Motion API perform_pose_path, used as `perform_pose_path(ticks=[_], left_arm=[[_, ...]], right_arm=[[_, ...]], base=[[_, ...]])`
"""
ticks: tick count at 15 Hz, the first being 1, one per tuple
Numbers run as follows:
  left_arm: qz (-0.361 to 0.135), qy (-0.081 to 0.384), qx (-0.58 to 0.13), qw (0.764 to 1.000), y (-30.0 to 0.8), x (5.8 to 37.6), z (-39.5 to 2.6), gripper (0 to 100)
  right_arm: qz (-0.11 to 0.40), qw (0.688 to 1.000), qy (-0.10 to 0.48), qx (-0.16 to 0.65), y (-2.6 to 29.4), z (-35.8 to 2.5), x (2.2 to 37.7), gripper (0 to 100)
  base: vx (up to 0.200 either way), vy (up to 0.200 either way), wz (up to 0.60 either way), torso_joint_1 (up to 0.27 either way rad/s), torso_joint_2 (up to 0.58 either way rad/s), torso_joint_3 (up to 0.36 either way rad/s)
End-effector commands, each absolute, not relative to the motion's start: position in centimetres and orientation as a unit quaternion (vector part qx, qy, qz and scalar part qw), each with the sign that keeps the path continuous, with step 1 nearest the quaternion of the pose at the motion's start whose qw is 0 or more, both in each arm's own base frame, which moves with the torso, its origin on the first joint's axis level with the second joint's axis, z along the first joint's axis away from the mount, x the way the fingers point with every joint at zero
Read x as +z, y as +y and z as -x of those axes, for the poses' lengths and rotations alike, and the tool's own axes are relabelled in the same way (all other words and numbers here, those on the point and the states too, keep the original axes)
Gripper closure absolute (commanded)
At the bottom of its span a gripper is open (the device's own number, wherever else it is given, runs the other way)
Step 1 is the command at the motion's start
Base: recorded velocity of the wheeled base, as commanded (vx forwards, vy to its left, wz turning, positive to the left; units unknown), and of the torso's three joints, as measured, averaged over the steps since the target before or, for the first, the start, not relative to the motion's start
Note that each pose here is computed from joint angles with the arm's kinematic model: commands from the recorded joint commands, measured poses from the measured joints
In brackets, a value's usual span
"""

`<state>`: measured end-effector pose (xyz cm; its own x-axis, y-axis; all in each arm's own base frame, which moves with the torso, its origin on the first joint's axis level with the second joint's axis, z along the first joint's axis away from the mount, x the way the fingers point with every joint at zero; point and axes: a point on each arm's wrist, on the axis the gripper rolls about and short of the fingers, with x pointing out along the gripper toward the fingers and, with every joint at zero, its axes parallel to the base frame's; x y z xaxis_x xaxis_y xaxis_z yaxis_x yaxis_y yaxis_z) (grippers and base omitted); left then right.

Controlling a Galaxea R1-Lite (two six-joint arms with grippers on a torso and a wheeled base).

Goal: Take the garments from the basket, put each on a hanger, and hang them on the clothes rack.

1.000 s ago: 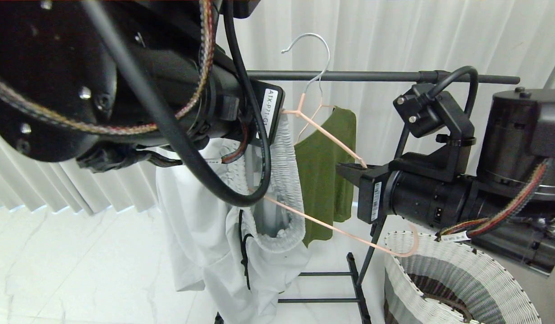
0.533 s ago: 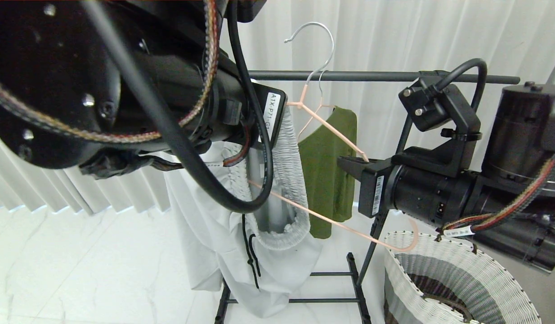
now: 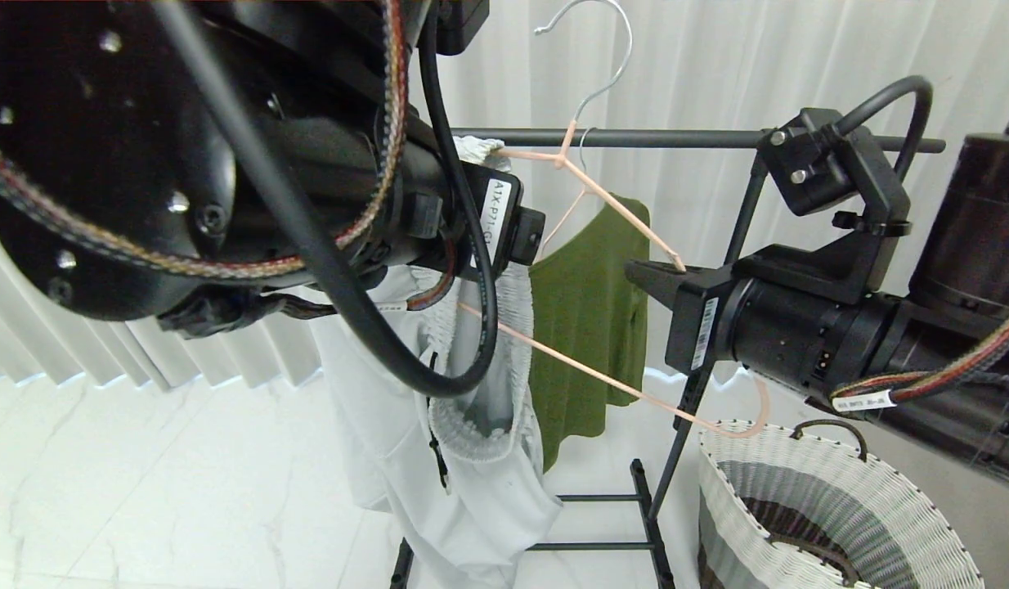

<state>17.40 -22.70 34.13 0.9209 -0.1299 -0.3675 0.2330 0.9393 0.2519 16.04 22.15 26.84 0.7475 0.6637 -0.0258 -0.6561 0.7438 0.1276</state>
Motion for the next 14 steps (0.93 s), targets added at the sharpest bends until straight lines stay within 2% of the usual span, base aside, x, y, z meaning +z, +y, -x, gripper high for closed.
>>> perform_pose_path(ticks=[1,5,11,14], left_arm=[[-0.144,0.173,-0.094,0.97,-22.6,34.3,-17.3,0],[-0.147,0.163,-0.097,0.971,-20.9,35.2,-16.2,0],[-0.237,0.127,-0.105,0.957,-15.9,37.0,-13.5,0],[-0.245,0.114,-0.142,0.952,-14.5,37.8,-12.8,0]], right_arm=[[-0.053,0.936,0.034,0.346,21.9,-16.4,26.8,100],[-0.042,0.943,0.019,0.329,20.9,-17.1,27.1,100],[-0.028,0.946,0.013,0.321,19.6,-17.0,27.1,100],[-0.014,0.942,0.01,0.335,18.8,-16.3,27.0,100]], base=[[0.0,0.0,0.0,0.0,0.0,0.0],[0.0,0.0,0.0,0.0,0.0,0.0],[0.0,0.0,0.0,0.0,0.0,0.0],[0.0,0.0,0.0,0.0,0.0,0.0]])
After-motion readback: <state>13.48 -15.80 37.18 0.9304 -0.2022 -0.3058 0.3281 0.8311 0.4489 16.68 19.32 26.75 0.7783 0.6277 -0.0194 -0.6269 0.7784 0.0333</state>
